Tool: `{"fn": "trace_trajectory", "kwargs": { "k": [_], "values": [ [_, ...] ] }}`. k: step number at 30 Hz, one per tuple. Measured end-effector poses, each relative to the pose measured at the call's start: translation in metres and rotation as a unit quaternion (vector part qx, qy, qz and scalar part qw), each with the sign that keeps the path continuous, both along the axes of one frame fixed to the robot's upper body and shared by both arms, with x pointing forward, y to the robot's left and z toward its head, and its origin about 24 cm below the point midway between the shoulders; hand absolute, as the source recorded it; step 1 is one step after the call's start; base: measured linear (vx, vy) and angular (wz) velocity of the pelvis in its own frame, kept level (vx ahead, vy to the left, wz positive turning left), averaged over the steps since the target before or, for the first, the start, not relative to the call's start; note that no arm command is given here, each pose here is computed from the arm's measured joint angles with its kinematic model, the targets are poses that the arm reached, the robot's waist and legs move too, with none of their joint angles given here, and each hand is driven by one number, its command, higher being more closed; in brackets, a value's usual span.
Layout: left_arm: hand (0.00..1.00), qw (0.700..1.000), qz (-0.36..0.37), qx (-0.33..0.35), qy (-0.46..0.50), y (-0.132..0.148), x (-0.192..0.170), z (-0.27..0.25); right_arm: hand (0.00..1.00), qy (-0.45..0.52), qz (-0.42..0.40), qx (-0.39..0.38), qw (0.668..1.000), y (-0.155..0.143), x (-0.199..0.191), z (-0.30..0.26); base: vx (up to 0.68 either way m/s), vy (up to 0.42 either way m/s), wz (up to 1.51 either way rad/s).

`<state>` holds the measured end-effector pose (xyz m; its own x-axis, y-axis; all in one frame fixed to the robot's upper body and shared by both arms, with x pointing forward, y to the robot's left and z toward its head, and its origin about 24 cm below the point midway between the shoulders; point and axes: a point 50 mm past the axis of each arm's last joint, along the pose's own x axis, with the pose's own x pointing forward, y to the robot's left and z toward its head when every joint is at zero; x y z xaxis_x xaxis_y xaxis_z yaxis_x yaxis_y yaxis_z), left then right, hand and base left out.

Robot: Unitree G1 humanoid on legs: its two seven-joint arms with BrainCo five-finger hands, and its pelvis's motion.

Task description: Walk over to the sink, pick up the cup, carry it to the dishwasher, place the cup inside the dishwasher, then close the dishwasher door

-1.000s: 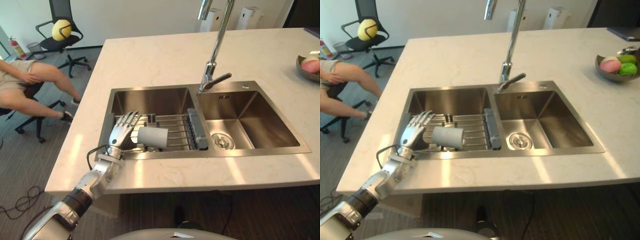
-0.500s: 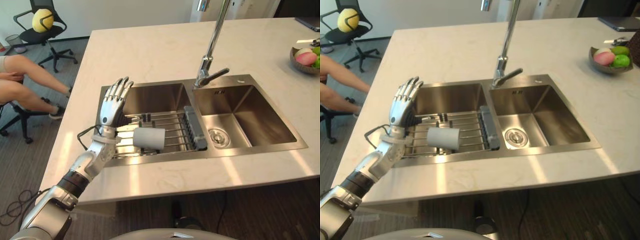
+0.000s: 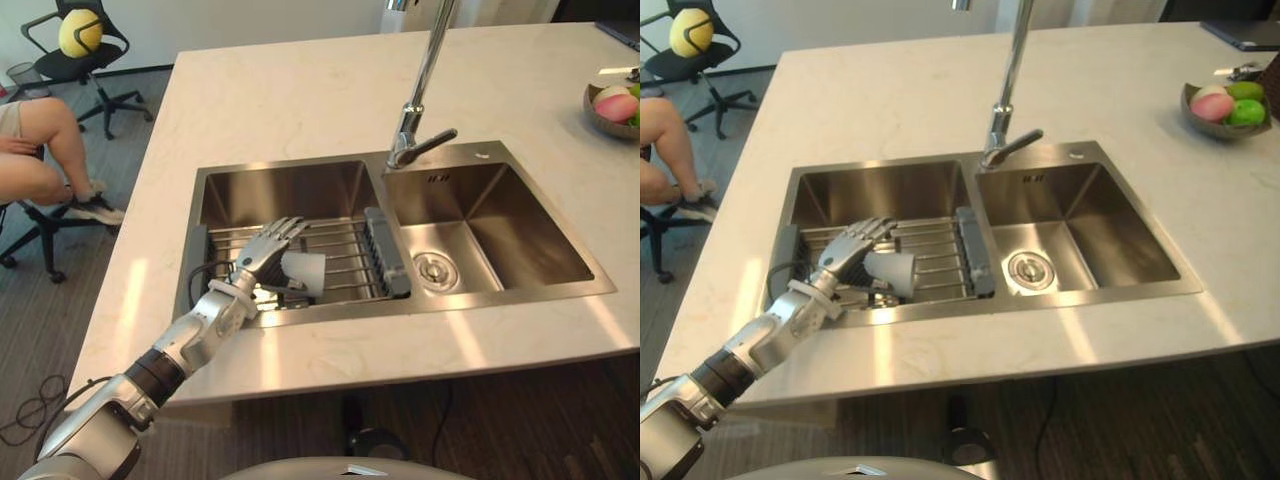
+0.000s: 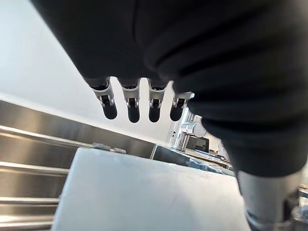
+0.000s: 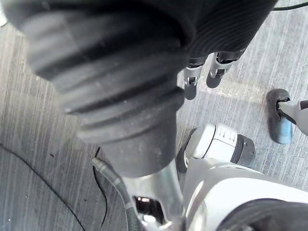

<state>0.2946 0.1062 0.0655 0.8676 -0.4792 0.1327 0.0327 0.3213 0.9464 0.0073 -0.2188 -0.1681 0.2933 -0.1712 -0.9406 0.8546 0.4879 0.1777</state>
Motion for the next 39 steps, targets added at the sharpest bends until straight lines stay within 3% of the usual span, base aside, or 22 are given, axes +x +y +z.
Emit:
{"fn": "trace_trajectory", "kwargs": {
  "k": [10,24,39],
  "values": [
    [0.00,1.000,0.026,0.013,0.006,0.009,0.004,-0.004,0.00,0.001,0.002,0.001,1.000,0.000,0.000,0.000,-0.01,0.019,0.00],
    [0.00,0.987,-0.052,0.109,0.104,-0.004,0.002,-0.018,0.00,0.007,0.005,-0.005,1.000,-0.005,0.000,0.001,-0.02,-0.004,0.00],
    [0.00,0.983,-0.008,0.155,0.101,-0.001,0.006,-0.022,0.00,0.012,0.019,-0.007,1.000,-0.006,0.004,0.001,0.00,0.000,0.00]
  ]
}}
